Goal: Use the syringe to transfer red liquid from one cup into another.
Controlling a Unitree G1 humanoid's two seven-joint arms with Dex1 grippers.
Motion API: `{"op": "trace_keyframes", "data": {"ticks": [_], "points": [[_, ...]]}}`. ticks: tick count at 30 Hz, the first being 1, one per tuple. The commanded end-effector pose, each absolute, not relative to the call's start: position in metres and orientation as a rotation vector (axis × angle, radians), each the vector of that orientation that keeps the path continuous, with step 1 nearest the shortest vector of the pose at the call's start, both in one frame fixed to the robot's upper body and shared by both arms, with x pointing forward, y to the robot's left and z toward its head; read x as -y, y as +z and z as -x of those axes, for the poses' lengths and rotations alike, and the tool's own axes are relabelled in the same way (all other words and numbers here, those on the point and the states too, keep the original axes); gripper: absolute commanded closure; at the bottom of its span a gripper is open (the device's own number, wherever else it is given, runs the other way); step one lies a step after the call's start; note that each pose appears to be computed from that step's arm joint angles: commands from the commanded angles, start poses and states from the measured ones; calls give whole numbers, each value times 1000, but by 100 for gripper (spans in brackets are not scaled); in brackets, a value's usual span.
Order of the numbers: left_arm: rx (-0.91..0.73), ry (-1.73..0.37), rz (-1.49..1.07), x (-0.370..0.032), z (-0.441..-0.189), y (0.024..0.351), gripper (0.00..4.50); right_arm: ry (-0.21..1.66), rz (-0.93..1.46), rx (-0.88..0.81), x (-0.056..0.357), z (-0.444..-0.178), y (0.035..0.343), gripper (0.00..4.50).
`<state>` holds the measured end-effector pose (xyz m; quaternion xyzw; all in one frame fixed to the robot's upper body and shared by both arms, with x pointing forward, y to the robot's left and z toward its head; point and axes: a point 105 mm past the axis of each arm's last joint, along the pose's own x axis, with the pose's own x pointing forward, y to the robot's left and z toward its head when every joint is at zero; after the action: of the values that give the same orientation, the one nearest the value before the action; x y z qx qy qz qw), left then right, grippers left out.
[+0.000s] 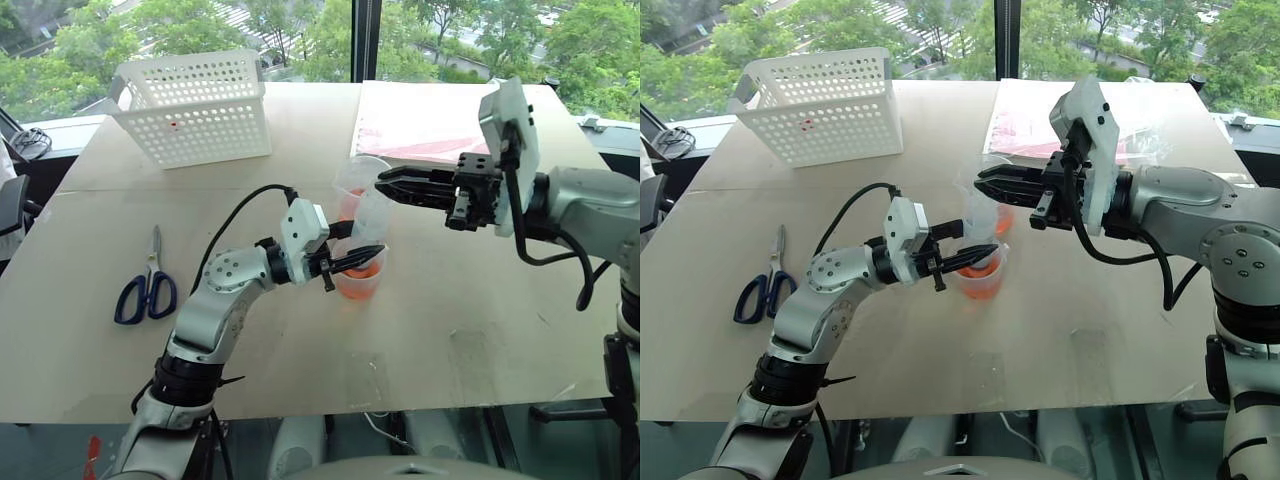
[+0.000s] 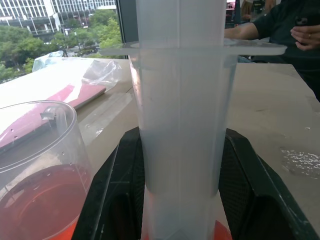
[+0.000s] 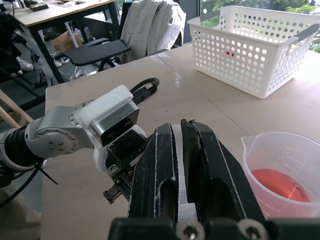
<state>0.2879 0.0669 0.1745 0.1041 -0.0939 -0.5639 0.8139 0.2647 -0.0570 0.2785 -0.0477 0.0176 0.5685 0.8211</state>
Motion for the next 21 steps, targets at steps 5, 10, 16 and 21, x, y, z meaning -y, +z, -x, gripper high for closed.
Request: {"op": "trace_keyframes", "data": {"ticks": [5,10,16,21], "points": [[327,-1216,-210,-60,-281,200,308,1275,111,-88,50,-258,273,447],[358,-1218,-190,-56,-278,212,308,1304,105,-172,42,-255,250,447],[379,-1218,-181,-54,-276,224,308,1321,79,-237,39,-256,233,447],[390,-1212,-176,-54,-275,232,308,1347,78,-263,36,-253,224,447]]}}
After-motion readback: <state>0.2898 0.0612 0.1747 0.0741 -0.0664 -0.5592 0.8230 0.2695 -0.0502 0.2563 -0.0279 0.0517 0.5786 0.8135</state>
